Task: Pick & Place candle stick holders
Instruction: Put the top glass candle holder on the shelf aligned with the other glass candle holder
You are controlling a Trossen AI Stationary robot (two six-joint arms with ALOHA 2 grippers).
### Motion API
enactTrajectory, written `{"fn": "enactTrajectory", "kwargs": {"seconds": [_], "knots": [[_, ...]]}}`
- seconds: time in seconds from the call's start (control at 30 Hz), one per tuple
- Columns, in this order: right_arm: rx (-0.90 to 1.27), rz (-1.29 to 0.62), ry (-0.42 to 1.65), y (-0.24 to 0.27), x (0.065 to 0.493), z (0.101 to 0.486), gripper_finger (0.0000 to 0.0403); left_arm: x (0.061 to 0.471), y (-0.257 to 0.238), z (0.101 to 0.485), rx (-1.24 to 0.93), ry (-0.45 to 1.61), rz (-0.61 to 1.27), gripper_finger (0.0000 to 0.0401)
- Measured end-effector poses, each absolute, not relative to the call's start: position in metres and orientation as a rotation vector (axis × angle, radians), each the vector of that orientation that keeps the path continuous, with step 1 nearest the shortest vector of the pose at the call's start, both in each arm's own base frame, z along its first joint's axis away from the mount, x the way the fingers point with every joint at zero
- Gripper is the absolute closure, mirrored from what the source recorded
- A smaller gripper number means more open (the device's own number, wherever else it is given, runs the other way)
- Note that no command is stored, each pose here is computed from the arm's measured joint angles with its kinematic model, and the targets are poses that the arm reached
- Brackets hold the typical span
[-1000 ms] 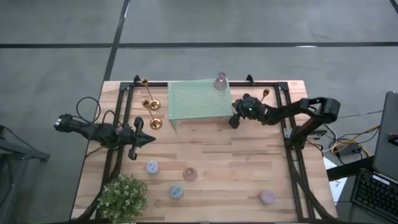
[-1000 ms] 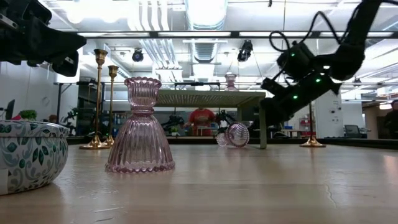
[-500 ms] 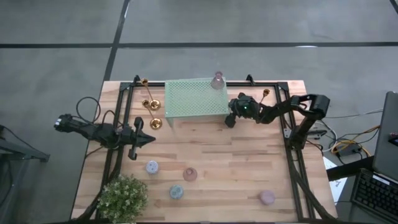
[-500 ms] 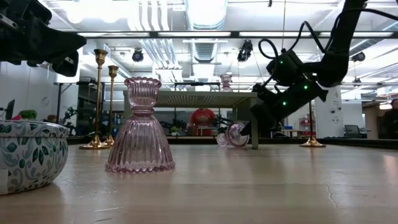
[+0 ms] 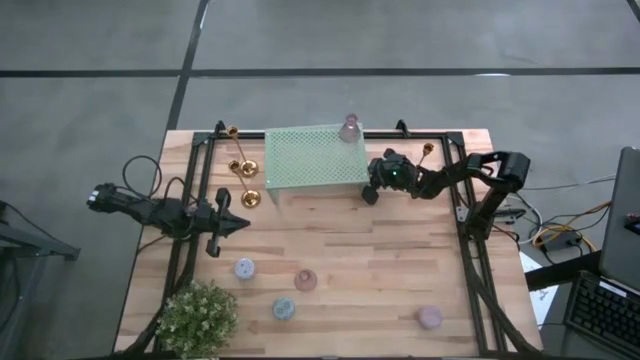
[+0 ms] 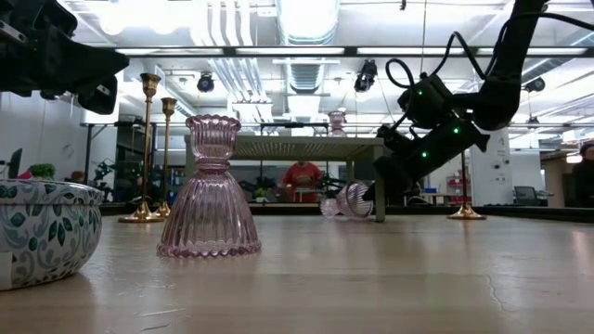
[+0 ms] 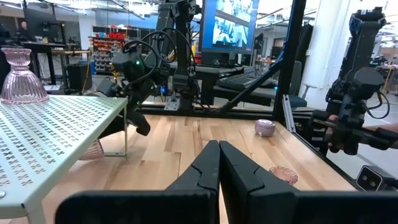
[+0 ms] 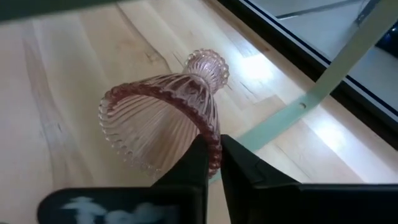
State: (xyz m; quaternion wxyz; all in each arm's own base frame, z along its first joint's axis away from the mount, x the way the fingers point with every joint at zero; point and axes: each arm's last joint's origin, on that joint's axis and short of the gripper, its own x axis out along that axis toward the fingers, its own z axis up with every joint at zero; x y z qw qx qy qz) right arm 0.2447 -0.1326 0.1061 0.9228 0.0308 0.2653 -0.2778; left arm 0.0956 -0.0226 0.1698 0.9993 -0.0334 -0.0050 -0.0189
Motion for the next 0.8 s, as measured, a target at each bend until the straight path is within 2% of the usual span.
{"fn": "enactTrajectory", "kwargs": {"seconds": [0.37, 0.53, 0.8], "knots": [[0.048, -0.654, 0.493, -0.132, 0.239, 0.125, 0.0392, 0.096, -0.023, 0.17, -0.067, -0.01, -0.038, 0.0394], [0.043, -0.717, 0.554, -0.128, 0.228, 0.13, 0.0393, 0.096, -0.023, 0.17, -0.067, -0.01, -0.037, 0.0394], [0.076, -0.782, 0.483, -0.114, 0.205, 0.142, 0.0393, 0.096, -0.023, 0.17, -0.067, -0.01, -0.038, 0.0394]]}}
